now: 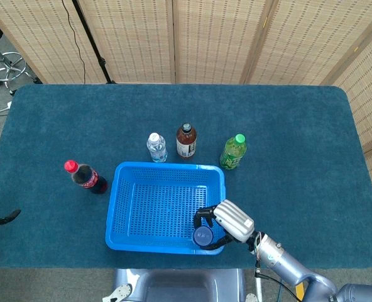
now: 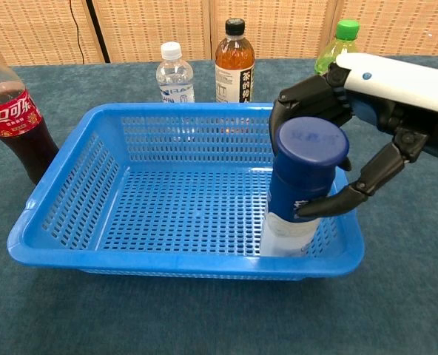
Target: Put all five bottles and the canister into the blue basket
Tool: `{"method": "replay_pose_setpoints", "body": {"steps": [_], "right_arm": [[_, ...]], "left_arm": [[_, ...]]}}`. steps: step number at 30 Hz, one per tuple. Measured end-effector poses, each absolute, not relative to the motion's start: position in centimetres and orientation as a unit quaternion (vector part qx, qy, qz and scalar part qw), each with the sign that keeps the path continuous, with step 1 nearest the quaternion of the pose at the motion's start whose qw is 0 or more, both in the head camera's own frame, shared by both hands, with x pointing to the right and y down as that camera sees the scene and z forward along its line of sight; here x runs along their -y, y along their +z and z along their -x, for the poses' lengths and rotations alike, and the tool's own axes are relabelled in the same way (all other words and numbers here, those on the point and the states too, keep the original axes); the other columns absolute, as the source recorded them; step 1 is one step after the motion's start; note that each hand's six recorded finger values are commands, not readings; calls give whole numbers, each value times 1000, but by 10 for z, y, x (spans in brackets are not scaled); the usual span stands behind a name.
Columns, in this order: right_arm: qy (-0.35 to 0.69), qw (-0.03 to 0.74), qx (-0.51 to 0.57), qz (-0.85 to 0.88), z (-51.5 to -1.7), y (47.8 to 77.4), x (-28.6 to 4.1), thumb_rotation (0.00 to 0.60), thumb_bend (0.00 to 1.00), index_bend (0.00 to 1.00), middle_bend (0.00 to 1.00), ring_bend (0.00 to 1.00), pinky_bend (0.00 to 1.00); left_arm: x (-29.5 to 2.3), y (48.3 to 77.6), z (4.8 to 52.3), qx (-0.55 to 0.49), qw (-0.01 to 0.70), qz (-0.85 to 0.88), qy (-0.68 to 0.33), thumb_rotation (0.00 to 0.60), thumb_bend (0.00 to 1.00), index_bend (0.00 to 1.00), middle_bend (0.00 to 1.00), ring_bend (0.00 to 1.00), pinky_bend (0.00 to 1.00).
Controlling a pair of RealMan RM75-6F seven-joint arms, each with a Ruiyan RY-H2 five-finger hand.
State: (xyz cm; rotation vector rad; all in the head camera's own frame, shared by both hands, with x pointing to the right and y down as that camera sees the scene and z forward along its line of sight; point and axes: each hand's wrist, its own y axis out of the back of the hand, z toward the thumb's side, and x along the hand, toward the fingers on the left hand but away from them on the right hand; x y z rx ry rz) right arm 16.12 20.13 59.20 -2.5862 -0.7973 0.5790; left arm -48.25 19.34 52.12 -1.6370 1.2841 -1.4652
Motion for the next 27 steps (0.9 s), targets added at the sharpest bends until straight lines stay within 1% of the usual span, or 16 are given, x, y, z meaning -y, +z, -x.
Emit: {"method": "replay_pose_setpoints", "body": {"steps": [1, 2, 3, 5, 6, 11, 16, 21, 24, 27], "right_arm": [[208, 192, 278, 918, -163, 594, -203, 600, 267, 248, 221, 197, 399], [211, 196, 275, 917, -164, 595, -205, 600, 198, 176, 133, 111, 322], [213, 195, 274, 917, -166, 595, -207, 600, 113, 121, 67, 51, 265], [212, 190, 278, 917, -169, 592, -206, 600, 18, 65, 10, 4, 209], [213, 189, 283, 916, -171, 590, -205, 600, 0, 42, 0, 0, 192], [211, 198, 316, 904, -181, 579, -196, 600, 0, 8, 0, 0, 161], [209, 219, 372, 877, -208, 555, -175, 600, 0, 0, 0, 0, 136], [217, 234, 452, 833, -248, 534, -142, 600, 0, 0, 0, 0, 3], [230, 223, 485, 814, -269, 532, -127, 600, 0, 0, 0, 0, 0], [253, 199, 504, 802, -289, 538, -116, 600, 0, 0, 0, 0, 0]], "left_arm": [[-194, 521, 482, -482, 294, 615, -550, 600, 39, 0, 0, 0, 0], [-194, 522, 482, -481, 293, 616, -550, 600, 40, 0, 0, 0, 0], [-194, 522, 482, -481, 293, 616, -551, 600, 40, 0, 0, 0, 0], [-193, 522, 482, -481, 293, 616, -551, 600, 40, 0, 0, 0, 0], [-193, 522, 482, -480, 293, 616, -551, 600, 40, 0, 0, 0, 0], [-193, 522, 480, -480, 295, 618, -548, 600, 40, 0, 0, 0, 0], [-193, 521, 479, -480, 296, 621, -544, 600, 40, 0, 0, 0, 0], [-194, 518, 481, -483, 294, 624, -539, 600, 40, 0, 0, 0, 0], [-194, 517, 483, -483, 298, 621, -540, 600, 40, 0, 0, 0, 0], [-195, 515, 483, -484, 303, 620, -539, 600, 40, 0, 0, 0, 0]]}}
